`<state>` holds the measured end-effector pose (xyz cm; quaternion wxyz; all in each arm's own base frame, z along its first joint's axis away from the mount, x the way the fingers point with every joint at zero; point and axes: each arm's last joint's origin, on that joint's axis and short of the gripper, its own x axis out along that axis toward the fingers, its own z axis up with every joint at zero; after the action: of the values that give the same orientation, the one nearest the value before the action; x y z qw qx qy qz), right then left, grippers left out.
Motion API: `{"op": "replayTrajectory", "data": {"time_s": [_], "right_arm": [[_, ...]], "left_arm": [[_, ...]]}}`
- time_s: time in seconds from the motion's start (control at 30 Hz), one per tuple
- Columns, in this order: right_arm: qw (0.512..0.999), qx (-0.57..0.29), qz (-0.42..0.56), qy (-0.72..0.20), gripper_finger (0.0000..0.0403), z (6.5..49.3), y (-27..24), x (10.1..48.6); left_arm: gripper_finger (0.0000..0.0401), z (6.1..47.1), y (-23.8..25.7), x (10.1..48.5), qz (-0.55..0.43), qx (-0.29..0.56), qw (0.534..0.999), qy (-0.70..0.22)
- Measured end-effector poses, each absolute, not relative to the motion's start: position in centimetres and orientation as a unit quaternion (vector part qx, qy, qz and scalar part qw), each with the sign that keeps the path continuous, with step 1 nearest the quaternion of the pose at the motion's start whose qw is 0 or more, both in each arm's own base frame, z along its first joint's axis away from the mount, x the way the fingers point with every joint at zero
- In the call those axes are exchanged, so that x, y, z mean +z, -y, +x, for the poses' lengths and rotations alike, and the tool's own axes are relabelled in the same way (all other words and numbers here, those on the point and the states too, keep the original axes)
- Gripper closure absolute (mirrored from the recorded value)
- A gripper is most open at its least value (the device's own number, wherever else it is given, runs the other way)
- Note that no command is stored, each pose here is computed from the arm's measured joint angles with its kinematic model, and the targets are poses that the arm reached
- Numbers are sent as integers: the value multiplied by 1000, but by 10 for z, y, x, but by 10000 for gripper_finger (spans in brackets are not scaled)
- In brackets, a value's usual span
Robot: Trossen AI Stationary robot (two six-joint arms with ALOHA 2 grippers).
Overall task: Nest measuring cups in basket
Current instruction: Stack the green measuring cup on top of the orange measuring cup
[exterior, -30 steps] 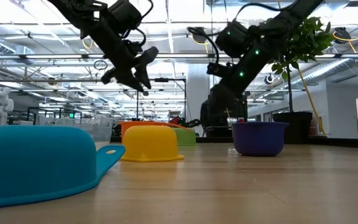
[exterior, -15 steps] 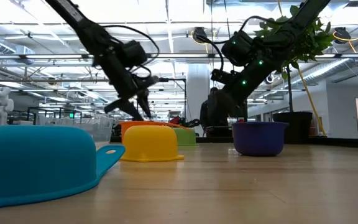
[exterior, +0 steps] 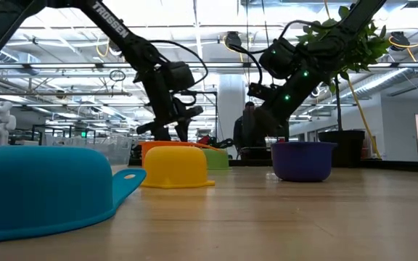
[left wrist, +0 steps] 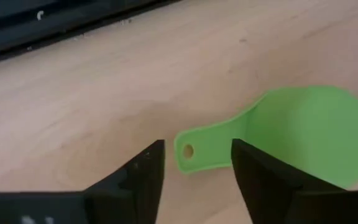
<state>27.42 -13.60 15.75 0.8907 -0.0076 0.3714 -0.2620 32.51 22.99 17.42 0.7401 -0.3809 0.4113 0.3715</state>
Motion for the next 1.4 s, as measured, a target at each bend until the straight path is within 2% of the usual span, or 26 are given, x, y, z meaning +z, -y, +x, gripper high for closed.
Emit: {"op": "replayTrajectory", "data": {"time_s": [0.2, 0.33, 0.53, 0.63, 1.0, 1.13, 1.4], "right_arm": [[887, -261, -6, -382, 261, 270, 134, 151], [886, -262, -3, -383, 261, 269, 133, 150], [890, -251, 2, -382, 261, 269, 133, 150], [890, -250, 1, -382, 261, 270, 132, 150], [890, -249, -1, -383, 261, 269, 132, 149], [890, -249, -2, -383, 261, 269, 132, 149], [890, -250, -1, -382, 261, 269, 132, 149]], "left_arm": [[151, 324, -229, 165, -375, 371, 733, -429], [135, 323, -229, 162, -379, 366, 731, -433], [133, 324, -236, 150, -376, 366, 730, -437], [132, 322, -243, 141, -398, 339, 730, -439], [133, 322, -245, 140, -409, 319, 733, -441], [154, 322, -245, 140, -423, 326, 725, -435], [231, 327, -239, 139, -422, 313, 732, -434]]}}
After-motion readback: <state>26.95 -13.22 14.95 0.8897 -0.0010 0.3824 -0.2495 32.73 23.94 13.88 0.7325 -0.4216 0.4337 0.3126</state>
